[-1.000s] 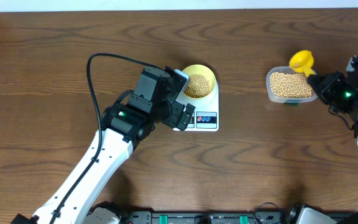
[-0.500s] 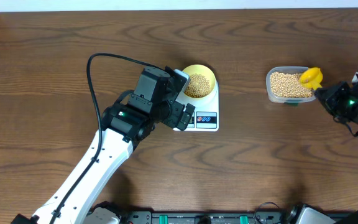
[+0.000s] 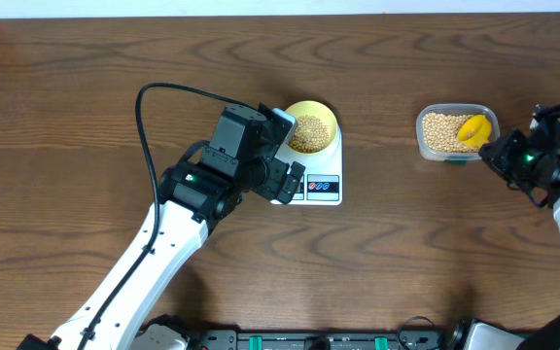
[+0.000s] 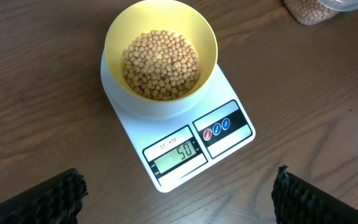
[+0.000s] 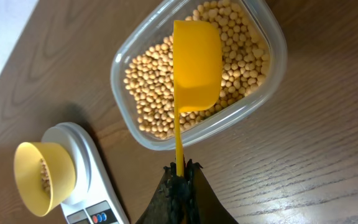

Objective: Scoop item into bowl and weigh 50g on scale
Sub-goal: 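Lower the scoop into the tub and open the right gripper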

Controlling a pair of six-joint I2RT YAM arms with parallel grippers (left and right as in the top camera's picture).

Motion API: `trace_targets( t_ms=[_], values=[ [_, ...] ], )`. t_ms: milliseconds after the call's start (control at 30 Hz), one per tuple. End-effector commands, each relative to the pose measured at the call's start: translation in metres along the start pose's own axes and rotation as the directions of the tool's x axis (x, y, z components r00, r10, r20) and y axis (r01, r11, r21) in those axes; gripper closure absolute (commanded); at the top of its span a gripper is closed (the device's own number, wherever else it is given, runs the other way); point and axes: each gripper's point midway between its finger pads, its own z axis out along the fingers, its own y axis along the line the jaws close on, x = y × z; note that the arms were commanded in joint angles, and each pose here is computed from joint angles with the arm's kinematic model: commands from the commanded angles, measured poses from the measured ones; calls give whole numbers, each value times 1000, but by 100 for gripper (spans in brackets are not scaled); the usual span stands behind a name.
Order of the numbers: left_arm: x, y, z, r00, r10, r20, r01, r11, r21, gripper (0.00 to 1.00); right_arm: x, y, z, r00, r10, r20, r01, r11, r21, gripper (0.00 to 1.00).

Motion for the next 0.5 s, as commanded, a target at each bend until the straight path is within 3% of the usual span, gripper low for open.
trace_targets(
  t_ms=[0, 67, 133, 367, 467],
  values=[
    [-2, 4, -1, 1000, 8, 5, -8, 1000, -15, 2, 0, -2, 5, 1000, -19, -11, 19, 1000, 9, 99],
    [-2, 4, -1, 1000, 7, 5, -7, 1000, -15, 2, -1, -2, 6, 1000, -19, -9, 19, 1000, 12, 93],
    [-2, 4, -1, 1000, 7, 5, -7, 1000, -15, 2, -2, -2, 6, 1000, -22, -2, 22, 1000, 10, 73],
    [-2, 4, -1, 1000, 7, 5, -7, 1000, -15, 2, -2, -2, 6, 1000, -22, -3, 22, 1000, 12, 62],
    [-2, 4, -1, 1000, 7, 5, -7, 1000, -15, 2, -3, -3, 6, 1000, -22, -1, 22, 1000, 16, 50]
  ],
)
